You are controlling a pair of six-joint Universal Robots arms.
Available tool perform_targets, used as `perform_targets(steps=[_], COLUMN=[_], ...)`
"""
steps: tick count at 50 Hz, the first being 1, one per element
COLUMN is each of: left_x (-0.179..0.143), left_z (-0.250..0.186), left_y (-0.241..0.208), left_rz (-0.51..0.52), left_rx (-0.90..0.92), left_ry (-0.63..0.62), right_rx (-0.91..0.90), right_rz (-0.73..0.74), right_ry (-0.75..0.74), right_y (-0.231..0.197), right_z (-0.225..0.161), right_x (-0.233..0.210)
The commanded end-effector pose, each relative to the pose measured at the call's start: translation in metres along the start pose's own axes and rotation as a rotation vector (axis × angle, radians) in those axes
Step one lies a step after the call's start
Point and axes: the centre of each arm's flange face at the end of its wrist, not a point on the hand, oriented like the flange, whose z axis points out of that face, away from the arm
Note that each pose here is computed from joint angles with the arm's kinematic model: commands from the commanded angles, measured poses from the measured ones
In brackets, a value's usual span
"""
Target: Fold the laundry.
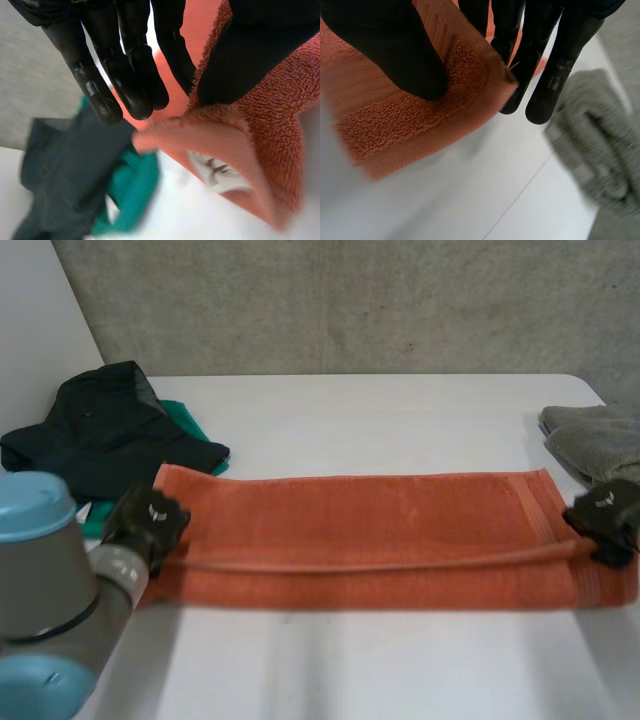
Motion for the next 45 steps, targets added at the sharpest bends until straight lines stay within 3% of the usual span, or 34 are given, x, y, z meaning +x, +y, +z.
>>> perform_targets(steps=[1,12,19,28,32,39,45], left_x=[-0.003,0.006,0.003,0.009,0.008,0.015,0.013], left_z=[0.067,0.134,0.145,0.11,0.091,0.062,0.067], left_y=[-0.02,-0.027,-0.033,-0.046,-0.042,-0.028,-0.019], left_rz=[-0.028,-0.015,-0.018,-0.024,-0.018,-0.003,-0.007], left_rx=[0.123,0.146,0.175,0.207,0.193,0.169,0.191], left_ry=[-0.153,-0.263,-0.314,-0.285,-0.263,-0.201,-0.154], right_rx=[0.104,0.201,0.296,0.411,0.367,0.182,0.157], right_rz=[-0.013,-0.056,-0.046,0.172,0.243,0.31,0.341], right_ry=[0.167,0.285,0.392,0.456,0.415,0.154,0.07], right_y=[-0.027,-0.04,-0.053,-0.076,-0.066,-0.025,-0.006], right_z=[0.052,0.121,0.14,0.095,0.064,0.038,0.037], right_x=[0.009,0.011,0.017,0.048,0.05,0.011,-0.001])
